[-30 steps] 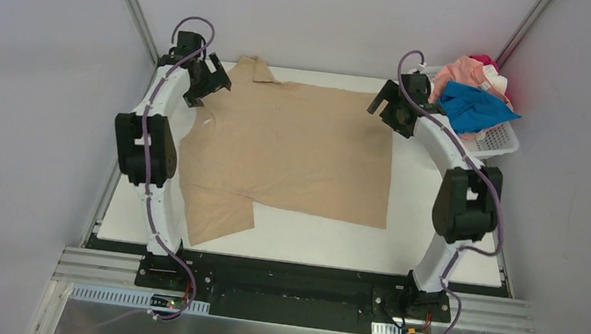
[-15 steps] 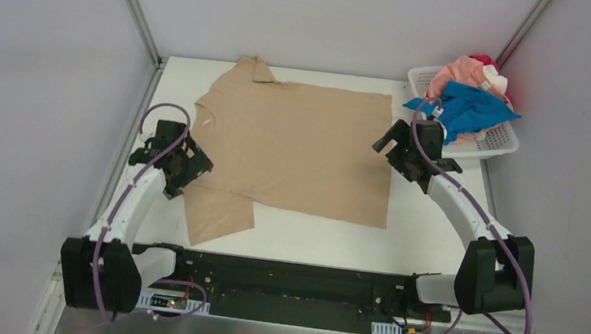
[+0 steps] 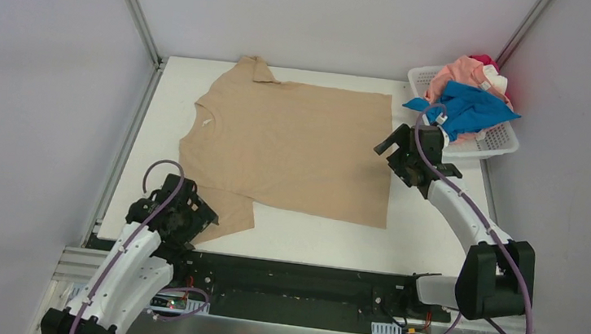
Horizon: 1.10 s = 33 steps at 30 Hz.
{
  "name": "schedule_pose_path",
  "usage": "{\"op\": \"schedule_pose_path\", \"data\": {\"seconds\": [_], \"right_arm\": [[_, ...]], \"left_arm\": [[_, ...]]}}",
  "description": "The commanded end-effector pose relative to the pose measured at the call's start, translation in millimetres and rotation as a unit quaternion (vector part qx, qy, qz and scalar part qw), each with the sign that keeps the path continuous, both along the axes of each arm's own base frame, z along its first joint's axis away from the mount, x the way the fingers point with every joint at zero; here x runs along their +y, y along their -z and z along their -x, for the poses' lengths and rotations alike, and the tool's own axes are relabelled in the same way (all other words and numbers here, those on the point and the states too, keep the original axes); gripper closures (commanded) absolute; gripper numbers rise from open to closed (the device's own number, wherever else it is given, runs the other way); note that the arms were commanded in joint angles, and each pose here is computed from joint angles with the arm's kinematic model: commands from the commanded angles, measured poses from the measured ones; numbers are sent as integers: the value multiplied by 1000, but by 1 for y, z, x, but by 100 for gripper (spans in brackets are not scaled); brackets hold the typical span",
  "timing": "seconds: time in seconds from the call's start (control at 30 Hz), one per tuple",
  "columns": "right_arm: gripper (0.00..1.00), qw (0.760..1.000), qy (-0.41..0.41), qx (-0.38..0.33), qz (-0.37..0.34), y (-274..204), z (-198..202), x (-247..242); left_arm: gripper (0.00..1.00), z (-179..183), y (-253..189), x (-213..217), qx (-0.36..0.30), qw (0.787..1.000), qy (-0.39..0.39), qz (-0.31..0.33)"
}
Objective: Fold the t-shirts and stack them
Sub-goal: Grab the side of the flattened tshirt closest away from the robot with both arms
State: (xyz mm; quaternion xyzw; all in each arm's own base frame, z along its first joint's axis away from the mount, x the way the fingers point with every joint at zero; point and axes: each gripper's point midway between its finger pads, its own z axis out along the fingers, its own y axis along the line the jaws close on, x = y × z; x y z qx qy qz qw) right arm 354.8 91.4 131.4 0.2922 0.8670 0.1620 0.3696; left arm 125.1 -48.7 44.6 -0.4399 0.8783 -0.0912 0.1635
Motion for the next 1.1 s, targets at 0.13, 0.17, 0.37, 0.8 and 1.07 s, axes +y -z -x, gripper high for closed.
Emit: {"op": "schedule_pose_path", "data": {"seconds": [0.13, 0.17, 0.37, 0.8, 1.07], "right_arm": [[1, 1000, 5, -5, -12, -1, -8, 2], [1, 1000, 5, -5, -12, -1, -7, 2], [1, 1000, 12, -2, -4, 3, -6, -2], [1, 998, 40, 40, 22, 16, 16, -18], [9, 989, 48, 137, 10, 47, 80, -19]], "left_arm": [[18, 16, 14, 4, 76, 996, -41, -29], [19, 16, 16, 7, 78, 995, -44, -38], [26, 1, 13, 25, 54, 992, -69, -86], [73, -13, 36, 19, 68, 992, -61, -83], [100, -24, 22, 17, 30, 996, -38, -81]]}}
